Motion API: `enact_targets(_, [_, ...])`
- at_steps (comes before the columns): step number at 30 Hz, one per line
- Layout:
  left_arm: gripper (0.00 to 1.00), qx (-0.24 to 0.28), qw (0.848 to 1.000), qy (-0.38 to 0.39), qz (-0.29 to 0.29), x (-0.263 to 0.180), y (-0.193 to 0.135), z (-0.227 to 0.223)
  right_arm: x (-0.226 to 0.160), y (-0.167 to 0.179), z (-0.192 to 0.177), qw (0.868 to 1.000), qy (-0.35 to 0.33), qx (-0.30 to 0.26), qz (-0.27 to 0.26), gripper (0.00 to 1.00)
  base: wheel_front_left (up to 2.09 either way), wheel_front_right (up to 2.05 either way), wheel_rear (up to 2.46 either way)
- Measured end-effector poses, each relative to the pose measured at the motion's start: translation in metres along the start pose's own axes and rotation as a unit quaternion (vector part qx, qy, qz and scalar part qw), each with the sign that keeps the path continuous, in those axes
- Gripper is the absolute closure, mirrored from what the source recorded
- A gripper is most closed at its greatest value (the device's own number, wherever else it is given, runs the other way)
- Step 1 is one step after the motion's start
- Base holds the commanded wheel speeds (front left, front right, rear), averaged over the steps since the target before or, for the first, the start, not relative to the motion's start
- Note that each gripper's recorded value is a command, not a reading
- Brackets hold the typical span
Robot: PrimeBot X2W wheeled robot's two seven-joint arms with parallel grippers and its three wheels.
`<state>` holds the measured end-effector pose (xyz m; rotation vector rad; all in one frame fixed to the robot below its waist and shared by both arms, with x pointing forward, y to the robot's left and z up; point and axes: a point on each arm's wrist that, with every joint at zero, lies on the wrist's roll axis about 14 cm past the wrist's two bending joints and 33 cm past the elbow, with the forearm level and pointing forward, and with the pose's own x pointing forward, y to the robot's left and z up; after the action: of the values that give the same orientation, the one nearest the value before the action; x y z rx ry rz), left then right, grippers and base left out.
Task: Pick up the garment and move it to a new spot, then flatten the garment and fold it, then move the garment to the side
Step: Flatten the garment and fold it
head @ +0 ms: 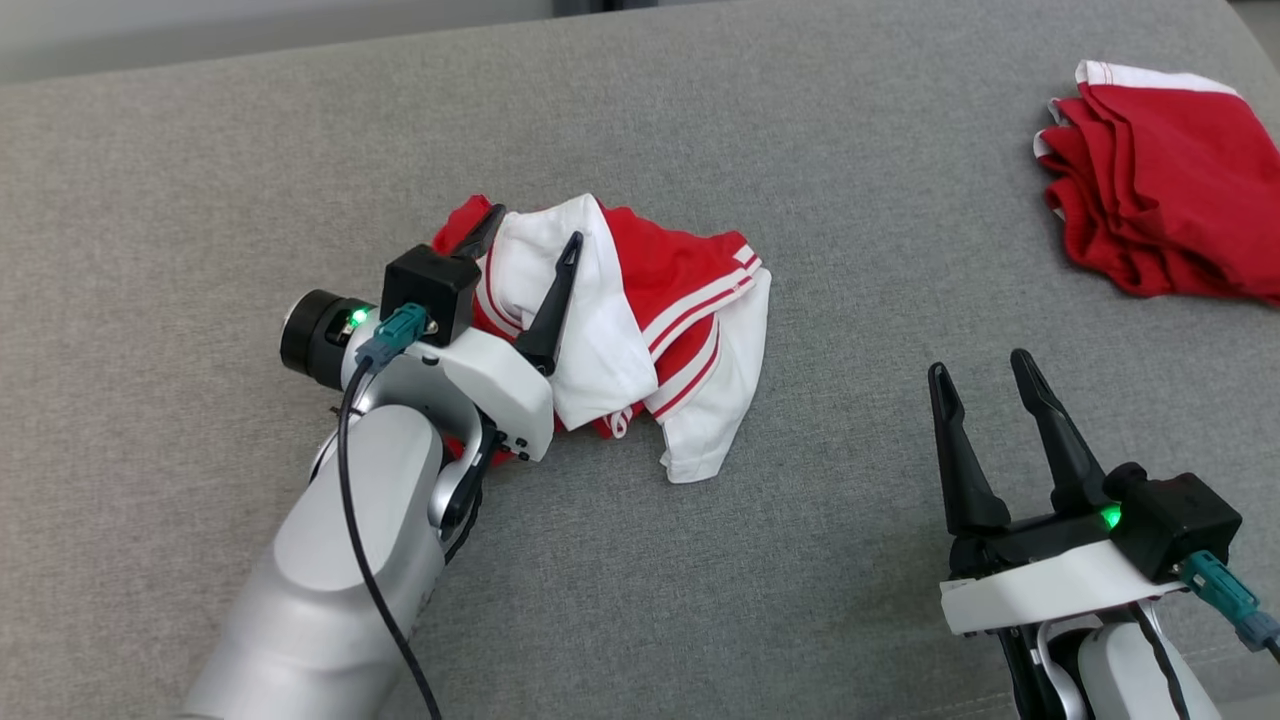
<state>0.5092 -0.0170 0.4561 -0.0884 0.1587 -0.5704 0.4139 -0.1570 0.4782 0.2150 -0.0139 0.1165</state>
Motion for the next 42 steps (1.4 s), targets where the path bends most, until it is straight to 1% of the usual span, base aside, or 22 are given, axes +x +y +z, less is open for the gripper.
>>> enact_targets(6, [0.00,0.006,0.998,0.069,0.007,0.008,0.004,-0.033,0.002,-0.006,-0.005,1.000,0.008,-0.004,-0.006,0.00,0.00,0.00,0.00])
enact_targets(7, [0.31,0.008,0.997,0.072,0.005,0.009,0.003,-0.035,0.002,-0.006,-0.006,1.000,0.008,-0.004,-0.008,0.00,0.00,0.00,0.00])
enact_targets(8, [1.00,0.009,0.997,0.071,0.002,0.010,0.003,-0.035,0.002,-0.007,-0.006,1.000,0.009,-0.005,-0.009,0.00,0.00,0.00,0.00])
enact_targets(13, [1.00,0.009,0.998,0.054,-0.009,0.014,-0.001,-0.028,0.002,-0.008,-0.004,1.000,0.006,-0.006,-0.010,0.00,0.00,0.00,0.00])
enact_targets(18, [1.00,0.003,1.000,-0.012,-0.017,0.018,-0.004,0.011,0.000,-0.006,0.002,1.000,-0.002,-0.006,-0.008,0.00,0.00,0.00,0.00])
enact_targets(19, [1.00,0.003,1.000,-0.012,-0.017,0.018,-0.004,0.011,0.000,-0.006,0.002,1.000,-0.002,-0.006,-0.008,0.00,0.00,0.00,0.00])
enact_targets(23, [1.00,-0.025,0.995,-0.090,-0.038,0.018,-0.017,0.065,-0.003,-0.003,0.010,1.000,-0.011,-0.006,-0.005,0.00,0.00,0.00,0.00])
enact_targets(25, [1.00,-0.027,0.990,-0.128,-0.059,0.016,-0.030,0.095,-0.006,-0.001,0.015,1.000,-0.018,-0.006,-0.002,0.00,0.00,0.00,0.00])
enact_targets(27, [1.00,-0.035,0.982,-0.170,-0.076,0.013,-0.041,0.129,-0.009,0.001,0.019,1.000,-0.023,-0.006,-0.002,0.00,0.00,0.00,0.00])
enact_targets(30, [1.00,-0.061,0.964,-0.235,-0.107,0.004,-0.059,0.186,-0.016,0.001,0.026,0.999,-0.031,-0.007,-0.003,0.00,0.00,0.00,0.00])
enact_targets(31, [1.00,-0.062,0.959,-0.250,-0.119,0.001,-0.066,0.203,-0.018,0.001,0.029,0.999,-0.035,-0.008,-0.004,0.00,0.00,0.00,0.00])
enact_targets(33, [1.00,-0.063,0.951,-0.265,-0.146,-0.004,-0.083,0.231,-0.023,0.001,0.036,0.999,-0.043,-0.009,-0.006,0.00,0.00,0.00,0.00])
enact_targets(36, [1.00,-0.076,0.935,-0.294,-0.181,-0.015,-0.105,0.274,-0.032,-0.002,0.039,0.999,-0.047,-0.008,-0.012,0.00,0.00,0.00,0.00])
enact_targets(40, [1.00,-0.088,0.910,-0.342,-0.215,-0.032,-0.131,0.334,-0.039,-0.003,0.044,0.998,-0.054,-0.009,-0.017,0.00,0.00,0.00,0.00])
enact_targets(42, [1.00,-0.098,0.895,-0.372,-0.224,-0.041,-0.139,0.363,-0.043,-0.004,0.046,0.998,-0.055,-0.010,-0.019,0.00,0.00,0.00,0.00])
